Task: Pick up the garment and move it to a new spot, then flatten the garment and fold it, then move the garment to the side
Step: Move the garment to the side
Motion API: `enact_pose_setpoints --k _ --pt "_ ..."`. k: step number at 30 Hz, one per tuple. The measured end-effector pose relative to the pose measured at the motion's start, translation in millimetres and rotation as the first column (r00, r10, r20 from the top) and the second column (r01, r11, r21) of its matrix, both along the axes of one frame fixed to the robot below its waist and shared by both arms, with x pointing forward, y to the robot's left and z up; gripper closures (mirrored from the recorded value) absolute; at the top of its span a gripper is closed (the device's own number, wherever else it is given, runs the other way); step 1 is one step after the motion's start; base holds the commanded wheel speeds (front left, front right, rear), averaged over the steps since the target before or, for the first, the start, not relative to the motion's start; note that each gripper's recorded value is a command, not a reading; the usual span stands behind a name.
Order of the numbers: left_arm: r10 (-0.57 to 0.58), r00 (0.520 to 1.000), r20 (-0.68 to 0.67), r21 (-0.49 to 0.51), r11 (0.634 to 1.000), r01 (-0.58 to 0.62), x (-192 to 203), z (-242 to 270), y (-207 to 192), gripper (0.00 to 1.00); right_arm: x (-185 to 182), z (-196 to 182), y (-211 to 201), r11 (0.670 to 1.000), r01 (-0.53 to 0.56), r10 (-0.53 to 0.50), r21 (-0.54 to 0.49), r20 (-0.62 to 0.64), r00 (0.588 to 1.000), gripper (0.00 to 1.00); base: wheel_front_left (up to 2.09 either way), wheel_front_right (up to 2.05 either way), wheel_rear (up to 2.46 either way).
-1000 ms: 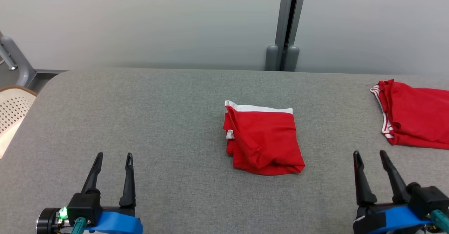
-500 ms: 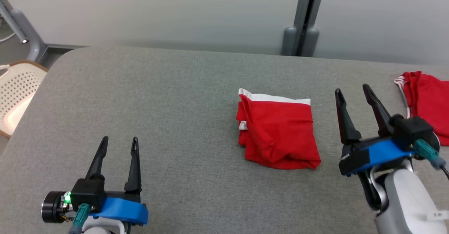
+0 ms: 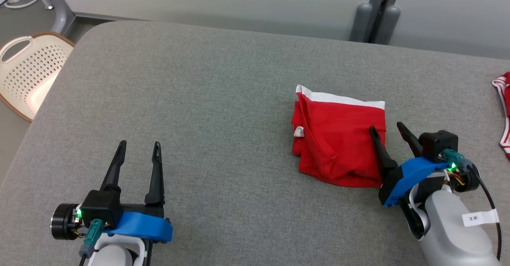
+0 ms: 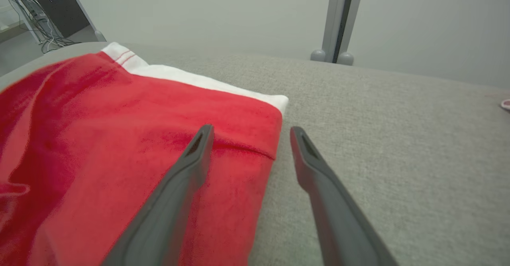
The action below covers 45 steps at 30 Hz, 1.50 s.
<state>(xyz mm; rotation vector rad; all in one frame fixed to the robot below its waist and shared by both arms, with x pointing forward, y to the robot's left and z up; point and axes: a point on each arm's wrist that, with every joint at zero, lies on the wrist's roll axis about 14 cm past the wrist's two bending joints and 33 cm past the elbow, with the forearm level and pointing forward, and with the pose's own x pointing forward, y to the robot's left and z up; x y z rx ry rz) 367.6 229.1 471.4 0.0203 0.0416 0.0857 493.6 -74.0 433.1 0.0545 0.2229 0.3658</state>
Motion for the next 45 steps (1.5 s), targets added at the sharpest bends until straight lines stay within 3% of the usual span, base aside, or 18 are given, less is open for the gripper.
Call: enact_pose_setpoints --k 7,14,15,16,17,26,34,41,45 --pt "0.005 1.0 -0.016 -0.002 1.0 -0.005 3 -5 2 0.0 -8 -42 1 1.0 0.0 -0.002 -0.012 -0.136 0.991 0.0 0.0 0.0 0.0" --pt "-0.003 1.0 -0.013 -0.005 1.0 0.003 7 -4 -1 0.0 -13 -58 14 1.0 -0.018 0.018 0.002 -0.212 0.977 0.0 0.0 0.0 0.0" --pt "-0.004 1.0 -0.01 -0.005 1.0 0.004 8 -4 -1 0.0 -13 -59 16 1.0 -0.016 0.018 0.013 -0.221 0.975 0.44 0.0 0.0 0.0" --pt "-0.004 1.0 -0.008 -0.006 1.0 0.004 8 -3 -1 0.0 -14 -59 18 1.0 -0.013 0.018 0.024 -0.232 0.973 0.6 0.0 0.0 0.0" --pt "-0.004 1.0 -0.008 -0.006 1.0 0.004 8 -3 -1 0.0 -15 -61 21 0.999 -0.013 0.021 0.034 -0.243 0.97 1.0 0.0 0.0 0.0" --pt "-0.019 1.0 -0.02 -0.022 1.0 0.018 13 -9 -8 0.0 -14 -56 9 0.998 0.019 -0.004 0.066 -0.228 0.974 1.0 0.0 0.0 0.0" --pt "-0.124 0.992 -0.034 -0.045 0.992 0.122 41 -22 -42 0.0 -13 -53 -63 0.991 0.13 -0.125 0.019 -0.175 0.977 1.0 0.0 0.0 0.0" --pt "-0.242 0.97 -0.016 -0.049 0.969 0.241 76 -26 -81 0.0 -32 -54 -142 0.963 0.265 -0.27 -0.048 -0.156 0.95 1.0 0.0 0.0 0.0" --pt "-0.287 0.958 -0.002 -0.046 0.957 0.287 91 -27 -96 0.0 -36 -53 -166 0.95 0.305 -0.313 -0.07 -0.144 0.939 1.0 0.0 0.0 0.0"
